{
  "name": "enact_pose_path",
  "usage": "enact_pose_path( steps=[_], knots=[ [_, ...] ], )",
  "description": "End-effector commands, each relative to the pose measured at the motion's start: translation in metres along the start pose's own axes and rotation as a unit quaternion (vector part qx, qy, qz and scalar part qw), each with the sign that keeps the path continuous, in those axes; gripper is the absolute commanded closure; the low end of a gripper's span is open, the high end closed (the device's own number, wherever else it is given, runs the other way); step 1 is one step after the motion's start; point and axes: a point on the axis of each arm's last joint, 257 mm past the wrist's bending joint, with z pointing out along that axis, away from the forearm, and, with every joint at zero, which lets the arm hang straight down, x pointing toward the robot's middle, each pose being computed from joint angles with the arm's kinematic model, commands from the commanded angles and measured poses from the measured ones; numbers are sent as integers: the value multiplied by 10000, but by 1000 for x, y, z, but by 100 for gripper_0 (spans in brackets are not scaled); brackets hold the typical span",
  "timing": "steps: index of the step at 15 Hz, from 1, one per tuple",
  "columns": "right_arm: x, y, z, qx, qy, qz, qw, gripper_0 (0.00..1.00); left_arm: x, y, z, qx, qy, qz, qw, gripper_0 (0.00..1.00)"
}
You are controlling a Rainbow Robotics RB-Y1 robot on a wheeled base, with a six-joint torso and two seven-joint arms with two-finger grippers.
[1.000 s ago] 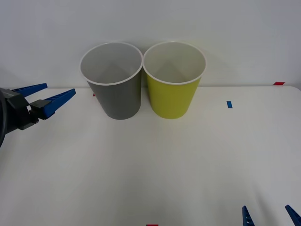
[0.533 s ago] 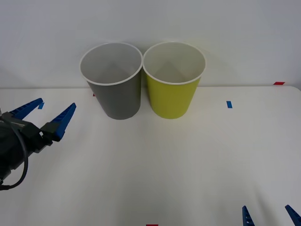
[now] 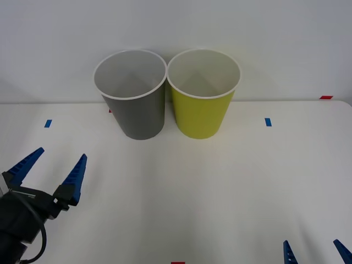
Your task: Put cans in the gray bin and PET bottles in the light green bin.
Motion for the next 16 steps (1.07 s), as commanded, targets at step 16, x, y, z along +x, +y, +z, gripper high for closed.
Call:
enact_pose_path(
  steps=[16],
  knots=[
    [0, 0, 0, 0, 0, 0, 10000, 0, 107, 31, -139, -921, 366, 573, 9934, 0]
  ],
)
